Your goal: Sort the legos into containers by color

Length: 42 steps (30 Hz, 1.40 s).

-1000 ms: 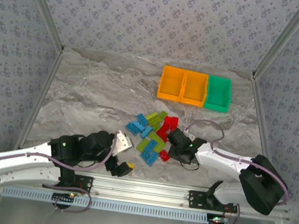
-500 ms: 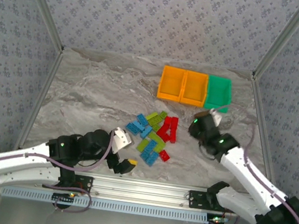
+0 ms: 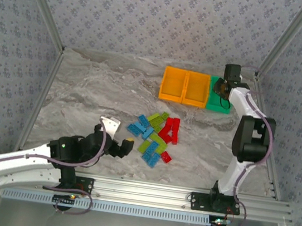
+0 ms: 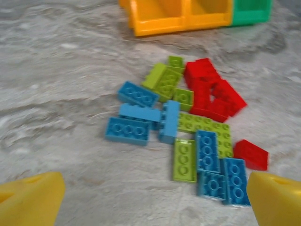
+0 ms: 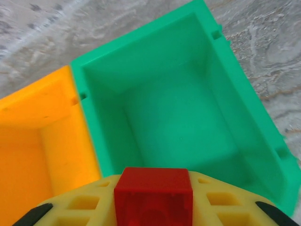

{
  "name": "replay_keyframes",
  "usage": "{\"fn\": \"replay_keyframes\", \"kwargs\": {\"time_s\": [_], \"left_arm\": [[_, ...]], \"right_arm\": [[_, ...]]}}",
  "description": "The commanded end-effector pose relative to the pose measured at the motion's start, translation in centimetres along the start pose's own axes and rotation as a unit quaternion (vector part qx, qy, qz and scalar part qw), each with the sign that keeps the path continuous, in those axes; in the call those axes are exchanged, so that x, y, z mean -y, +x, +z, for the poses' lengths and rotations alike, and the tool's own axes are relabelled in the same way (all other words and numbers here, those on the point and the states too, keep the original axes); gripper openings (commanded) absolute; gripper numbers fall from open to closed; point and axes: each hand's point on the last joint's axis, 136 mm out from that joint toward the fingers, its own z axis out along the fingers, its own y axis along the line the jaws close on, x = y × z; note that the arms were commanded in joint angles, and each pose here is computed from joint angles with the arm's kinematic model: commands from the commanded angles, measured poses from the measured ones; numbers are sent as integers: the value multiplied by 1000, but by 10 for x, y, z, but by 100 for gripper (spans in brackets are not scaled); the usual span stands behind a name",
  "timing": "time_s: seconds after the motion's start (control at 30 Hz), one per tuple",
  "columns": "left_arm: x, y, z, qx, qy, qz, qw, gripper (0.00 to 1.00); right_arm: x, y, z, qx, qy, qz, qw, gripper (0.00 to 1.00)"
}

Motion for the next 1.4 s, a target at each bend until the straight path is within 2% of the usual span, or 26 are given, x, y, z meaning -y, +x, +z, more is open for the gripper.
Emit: {"fn": "replay_keyframes", "kwargs": {"time_s": [0.0, 0.13, 0.23, 0.43, 0.57, 0.7, 0.8, 0.9, 1.0, 1.1, 1.23, 1.37], "left_arm": [[-28, -13, -17, 37, -47, -69, 996, 99], [-38, -12, -27, 53, -41, -95, 993, 99], [-47, -11, -32, 65, -45, -109, 991, 99], [-48, -5, -31, 49, -43, -115, 991, 99], [-46, -3, -15, -3, -58, -131, 990, 99], [-44, 3, 19, -73, -43, -206, 975, 99], [-43, 7, 46, -106, -34, -267, 957, 97], [-41, 14, 71, -127, -43, -293, 947, 93], [-37, 27, 93, -153, -57, -324, 932, 86], [-36, 40, 112, -178, -72, -339, 921, 77], [-27, 41, 136, -176, -54, -358, 916, 75], [-25, 47, 152, -188, -64, -358, 912, 74]], "right_arm": [[0, -10, 7, -17, 3, -8, 1000, 41], [4, -18, 6, -18, 8, 0, 1000, 47], [4, -23, -11, -16, 7, 1, 1000, 51], [-14, -16, -72, 5, -40, -13, 999, 55], [-37, 22, -124, 3, -96, -52, 994, 61], [-64, 76, -186, -1, -166, -114, 980, 69], [-83, 131, -231, -21, -228, -190, 955, 75], [-89, 185, -260, -60, -280, -238, 928, 80], [-83, 216, -269, -87, -283, -254, 921, 85], [-71, 228, -263, -100, -251, -276, 922, 88], [-66, 228, -253, -99, -224, -288, 926, 90], [-75, 230, -253, -107, -232, -294, 921, 91]]}}
